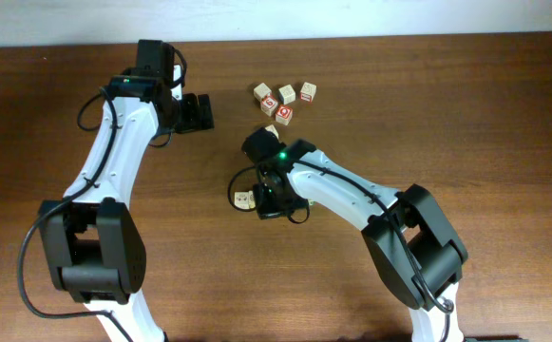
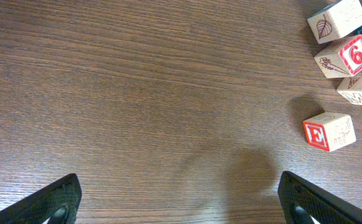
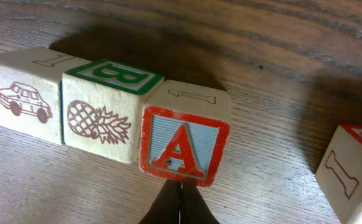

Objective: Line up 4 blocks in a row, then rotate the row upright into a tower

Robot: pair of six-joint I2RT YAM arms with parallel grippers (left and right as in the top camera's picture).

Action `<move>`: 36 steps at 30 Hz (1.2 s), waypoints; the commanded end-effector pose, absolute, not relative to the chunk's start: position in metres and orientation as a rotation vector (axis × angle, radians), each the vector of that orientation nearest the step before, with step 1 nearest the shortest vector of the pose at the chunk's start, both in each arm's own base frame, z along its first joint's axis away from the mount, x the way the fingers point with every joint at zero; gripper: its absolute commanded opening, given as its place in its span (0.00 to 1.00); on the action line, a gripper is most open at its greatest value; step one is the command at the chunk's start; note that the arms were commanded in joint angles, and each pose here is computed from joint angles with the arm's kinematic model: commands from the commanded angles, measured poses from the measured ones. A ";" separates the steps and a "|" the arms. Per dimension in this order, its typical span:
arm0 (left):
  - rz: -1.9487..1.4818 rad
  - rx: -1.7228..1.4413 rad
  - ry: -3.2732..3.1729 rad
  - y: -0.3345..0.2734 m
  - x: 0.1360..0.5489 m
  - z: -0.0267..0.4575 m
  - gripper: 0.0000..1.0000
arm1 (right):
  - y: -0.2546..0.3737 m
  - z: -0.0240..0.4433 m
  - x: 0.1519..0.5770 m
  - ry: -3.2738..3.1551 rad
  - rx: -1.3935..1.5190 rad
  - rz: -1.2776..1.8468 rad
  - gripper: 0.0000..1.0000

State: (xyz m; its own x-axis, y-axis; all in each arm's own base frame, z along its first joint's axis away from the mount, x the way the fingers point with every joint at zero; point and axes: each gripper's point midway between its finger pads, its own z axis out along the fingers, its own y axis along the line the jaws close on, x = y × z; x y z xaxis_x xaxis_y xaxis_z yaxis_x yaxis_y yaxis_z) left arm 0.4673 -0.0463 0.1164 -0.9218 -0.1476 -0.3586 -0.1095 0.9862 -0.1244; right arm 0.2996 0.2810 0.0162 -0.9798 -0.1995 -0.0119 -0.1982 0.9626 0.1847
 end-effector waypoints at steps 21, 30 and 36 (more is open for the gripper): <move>-0.135 -0.178 2.738 -0.045 0.470 0.123 0.99 | 0.269 0.016 0.325 -3.160 0.292 -0.279 0.04; -0.135 -0.178 2.738 -0.045 0.470 0.123 0.99 | 0.162 0.063 0.363 -3.248 -0.039 -0.204 0.04; -0.135 -0.178 2.738 -0.045 0.470 0.123 0.99 | 0.185 0.015 0.340 -3.134 -0.029 -0.430 0.04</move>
